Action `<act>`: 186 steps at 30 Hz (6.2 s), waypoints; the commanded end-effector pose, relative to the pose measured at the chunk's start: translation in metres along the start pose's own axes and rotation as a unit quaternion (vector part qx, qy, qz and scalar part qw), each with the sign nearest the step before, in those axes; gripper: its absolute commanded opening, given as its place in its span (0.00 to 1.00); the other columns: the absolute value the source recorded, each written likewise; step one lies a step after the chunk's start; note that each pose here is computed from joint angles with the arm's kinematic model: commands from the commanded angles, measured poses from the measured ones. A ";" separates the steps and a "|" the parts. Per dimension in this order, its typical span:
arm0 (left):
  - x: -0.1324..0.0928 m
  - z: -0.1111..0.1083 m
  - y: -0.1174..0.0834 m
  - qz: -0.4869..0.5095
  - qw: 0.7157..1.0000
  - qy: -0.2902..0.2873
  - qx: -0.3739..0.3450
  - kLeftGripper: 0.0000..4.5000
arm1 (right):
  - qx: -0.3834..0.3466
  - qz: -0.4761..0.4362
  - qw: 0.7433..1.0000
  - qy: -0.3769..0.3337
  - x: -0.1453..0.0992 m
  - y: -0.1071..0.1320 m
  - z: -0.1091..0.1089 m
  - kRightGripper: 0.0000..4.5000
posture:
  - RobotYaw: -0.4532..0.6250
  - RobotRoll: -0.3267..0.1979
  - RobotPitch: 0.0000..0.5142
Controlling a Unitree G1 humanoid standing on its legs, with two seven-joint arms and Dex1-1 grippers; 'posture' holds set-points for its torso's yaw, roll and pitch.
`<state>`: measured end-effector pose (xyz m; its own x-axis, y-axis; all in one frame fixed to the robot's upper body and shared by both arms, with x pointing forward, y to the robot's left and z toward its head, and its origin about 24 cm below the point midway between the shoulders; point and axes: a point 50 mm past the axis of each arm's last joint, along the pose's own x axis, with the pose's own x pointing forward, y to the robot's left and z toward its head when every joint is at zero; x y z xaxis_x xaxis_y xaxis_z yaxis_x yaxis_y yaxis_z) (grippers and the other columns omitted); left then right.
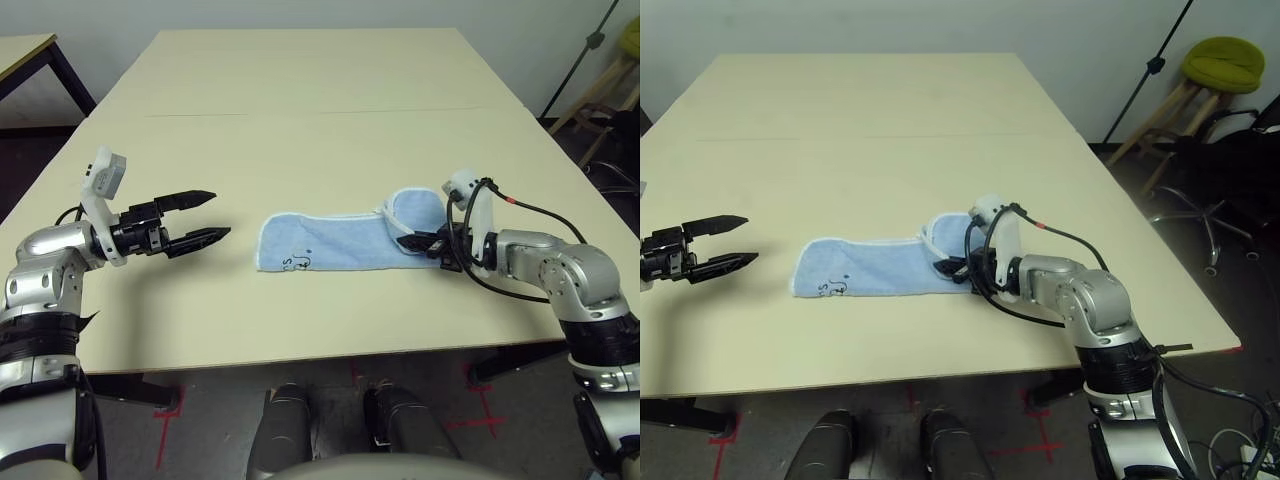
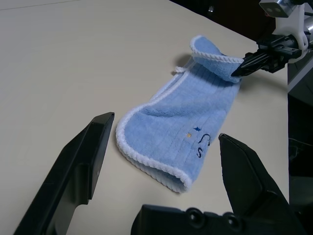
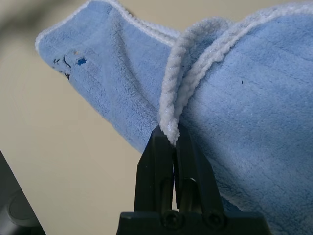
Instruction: Fold the towel and set it aside.
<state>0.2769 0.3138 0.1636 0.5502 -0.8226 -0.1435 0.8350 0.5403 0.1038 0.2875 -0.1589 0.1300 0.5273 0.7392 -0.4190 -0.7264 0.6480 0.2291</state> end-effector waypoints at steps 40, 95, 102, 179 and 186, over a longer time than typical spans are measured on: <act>0.030 0.027 0.000 0.097 0.992 0.033 -0.076 1.00 | -0.220 -0.026 0.971 -0.091 -0.055 -0.041 0.063 0.99 | 0.53 0.62 0.25; 0.046 0.022 -0.013 0.091 0.991 0.059 -0.076 1.00 | -0.091 -0.045 0.992 -0.074 0.020 -0.061 -0.030 0.00 | 0.53 0.62 0.23; 0.040 0.020 -0.011 0.123 0.983 0.078 -0.108 1.00 | -0.170 -0.002 0.981 -0.096 0.005 -0.053 0.010 0.14 | 0.52 0.62 0.24; 0.109 -0.026 -0.059 0.169 0.835 0.174 -0.495 0.02 | -0.333 0.133 0.931 0.066 -0.106 -0.075 0.038 1.00 | 0.53 0.62 0.26; 0.123 0.006 -0.066 0.103 0.880 0.152 -0.437 0.02 | -0.323 0.124 0.936 0.069 -0.115 -0.079 0.035 1.00 | 0.53 0.62 0.26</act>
<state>0.2915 0.1833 0.1376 0.5823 -0.6481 -0.4908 0.2700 0.7236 -0.6352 0.3017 -0.2865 0.1902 0.2877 0.7919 -0.5387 -0.9543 0.1895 -0.2312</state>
